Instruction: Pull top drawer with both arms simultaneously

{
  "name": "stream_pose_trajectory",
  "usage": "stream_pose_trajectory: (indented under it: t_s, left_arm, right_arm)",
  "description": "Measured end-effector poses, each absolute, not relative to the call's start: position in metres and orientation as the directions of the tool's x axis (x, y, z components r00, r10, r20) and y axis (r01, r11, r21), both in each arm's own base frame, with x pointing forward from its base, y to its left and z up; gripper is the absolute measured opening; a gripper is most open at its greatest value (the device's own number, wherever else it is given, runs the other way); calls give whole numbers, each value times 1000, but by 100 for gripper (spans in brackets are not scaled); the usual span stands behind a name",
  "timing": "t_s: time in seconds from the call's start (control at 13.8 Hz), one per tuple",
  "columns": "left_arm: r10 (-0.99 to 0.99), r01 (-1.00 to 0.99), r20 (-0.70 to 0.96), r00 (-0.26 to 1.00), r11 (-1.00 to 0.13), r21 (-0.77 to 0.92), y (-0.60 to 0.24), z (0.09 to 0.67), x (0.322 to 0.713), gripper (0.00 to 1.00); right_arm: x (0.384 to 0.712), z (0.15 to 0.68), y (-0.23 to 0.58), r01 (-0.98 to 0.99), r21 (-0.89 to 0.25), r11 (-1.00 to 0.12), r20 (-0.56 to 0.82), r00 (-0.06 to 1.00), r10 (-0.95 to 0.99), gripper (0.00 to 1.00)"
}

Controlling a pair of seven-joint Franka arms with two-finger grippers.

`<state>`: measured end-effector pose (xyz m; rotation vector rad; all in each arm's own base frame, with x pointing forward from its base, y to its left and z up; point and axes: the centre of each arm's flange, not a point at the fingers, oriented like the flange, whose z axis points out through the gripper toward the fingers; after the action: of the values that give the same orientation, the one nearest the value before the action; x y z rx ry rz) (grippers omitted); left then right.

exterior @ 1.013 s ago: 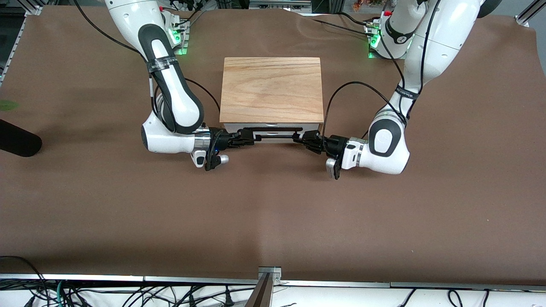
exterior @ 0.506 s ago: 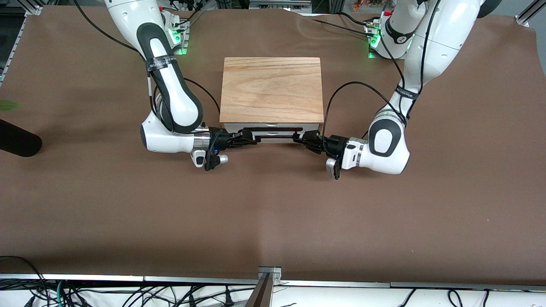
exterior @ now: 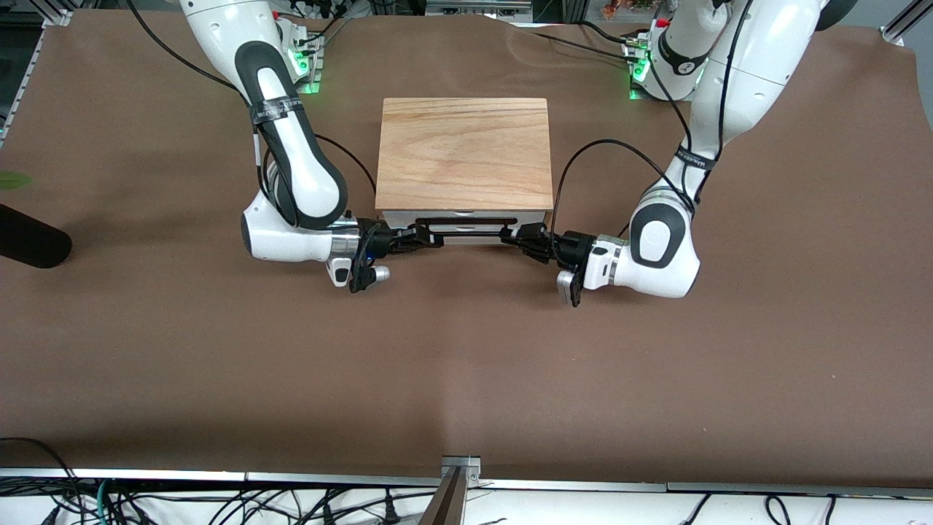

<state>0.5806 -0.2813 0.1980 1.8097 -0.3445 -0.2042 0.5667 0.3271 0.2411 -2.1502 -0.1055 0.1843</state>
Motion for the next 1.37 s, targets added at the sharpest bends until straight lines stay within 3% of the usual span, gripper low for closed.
stream_pose_trajectory:
  t_s: [0.14, 0.51, 0.8, 0.94, 1.09, 1.37]
  left_arm:
    - [-338, -126, 41, 940, -235, 964, -281, 198, 581, 17]
    - [-338, -127, 41, 940, -235, 964, -281, 198, 581, 17]
    - [-338, -127, 41, 940, -235, 964, -281, 198, 581, 17]
    - [-337, -127, 42, 940, -235, 964, -281, 198, 581, 17]
    - [-337, -127, 42, 941, -236, 963, -281, 198, 581, 17]
    - [-336, -127, 42, 941, -235, 964, -281, 198, 581, 17]
  right_arm:
    - [567, 241, 327, 4, -833, -553, -92, 985, 146, 11]
    - [569, 242, 323, 3, -833, -553, -91, 986, 142, 58]
    - [565, 239, 322, -6, -834, -552, -104, 984, 146, 56]
    - [560, 237, 319, -16, -833, -554, -115, 983, 145, 51]
    - [557, 243, 318, -18, -838, -546, -115, 983, 143, 35]
    - [554, 243, 314, -17, -840, -542, -110, 984, 139, 28]
